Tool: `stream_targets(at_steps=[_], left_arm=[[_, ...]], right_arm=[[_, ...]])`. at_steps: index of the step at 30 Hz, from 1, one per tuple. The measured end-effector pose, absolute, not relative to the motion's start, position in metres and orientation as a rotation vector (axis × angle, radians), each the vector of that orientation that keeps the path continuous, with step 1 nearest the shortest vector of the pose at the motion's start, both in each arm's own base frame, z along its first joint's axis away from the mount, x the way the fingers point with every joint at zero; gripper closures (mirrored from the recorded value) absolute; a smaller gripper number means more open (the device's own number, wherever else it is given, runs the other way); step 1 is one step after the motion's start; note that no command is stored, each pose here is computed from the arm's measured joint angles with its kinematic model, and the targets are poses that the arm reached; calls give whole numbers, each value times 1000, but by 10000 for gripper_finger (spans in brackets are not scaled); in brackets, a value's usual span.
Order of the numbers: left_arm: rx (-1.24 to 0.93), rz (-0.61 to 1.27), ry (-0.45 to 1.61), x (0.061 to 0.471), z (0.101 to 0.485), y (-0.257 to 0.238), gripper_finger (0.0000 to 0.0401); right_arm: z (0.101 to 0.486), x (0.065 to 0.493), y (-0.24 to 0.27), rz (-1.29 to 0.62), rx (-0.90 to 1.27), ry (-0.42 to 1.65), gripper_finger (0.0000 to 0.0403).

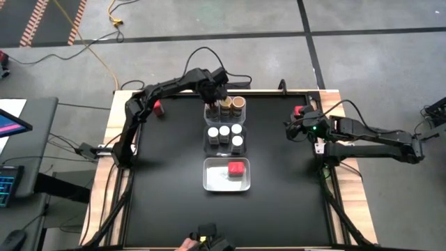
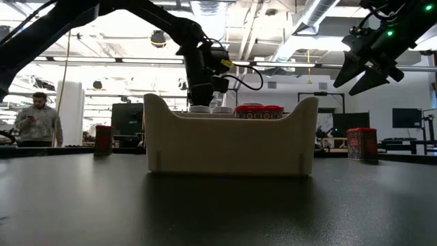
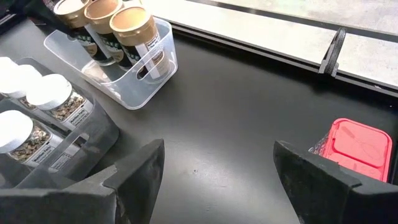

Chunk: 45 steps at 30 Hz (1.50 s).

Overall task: Sort spices by type
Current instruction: Put the brown seasoning bottle into the white transparent bin aligned with the other brown seasoning bottles, then put the right red seasoning can into the white bin

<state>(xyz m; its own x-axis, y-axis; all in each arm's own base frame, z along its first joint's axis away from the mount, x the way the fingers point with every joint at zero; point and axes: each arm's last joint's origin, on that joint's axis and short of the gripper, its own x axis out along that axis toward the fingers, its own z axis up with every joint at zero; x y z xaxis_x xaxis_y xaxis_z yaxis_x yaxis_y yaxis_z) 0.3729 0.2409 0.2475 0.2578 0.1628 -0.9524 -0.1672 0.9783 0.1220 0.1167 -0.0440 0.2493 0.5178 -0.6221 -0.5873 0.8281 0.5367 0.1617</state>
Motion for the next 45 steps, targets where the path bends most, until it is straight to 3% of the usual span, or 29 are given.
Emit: stream_targets(at_steps=[10,25,34,45], left_arm=[[-26,244,1307,372,249,240,68],[-123,301,1276,362,303,233,68],[-127,357,983,330,351,208,68],[-122,570,598,231,339,125,69]], right_arm=[[249,117,-44,-907,458,502,74],[249,117,-44,-907,457,502,74],[249,117,-44,-909,458,502,74],[253,120,-45,-880,409,476,74]])
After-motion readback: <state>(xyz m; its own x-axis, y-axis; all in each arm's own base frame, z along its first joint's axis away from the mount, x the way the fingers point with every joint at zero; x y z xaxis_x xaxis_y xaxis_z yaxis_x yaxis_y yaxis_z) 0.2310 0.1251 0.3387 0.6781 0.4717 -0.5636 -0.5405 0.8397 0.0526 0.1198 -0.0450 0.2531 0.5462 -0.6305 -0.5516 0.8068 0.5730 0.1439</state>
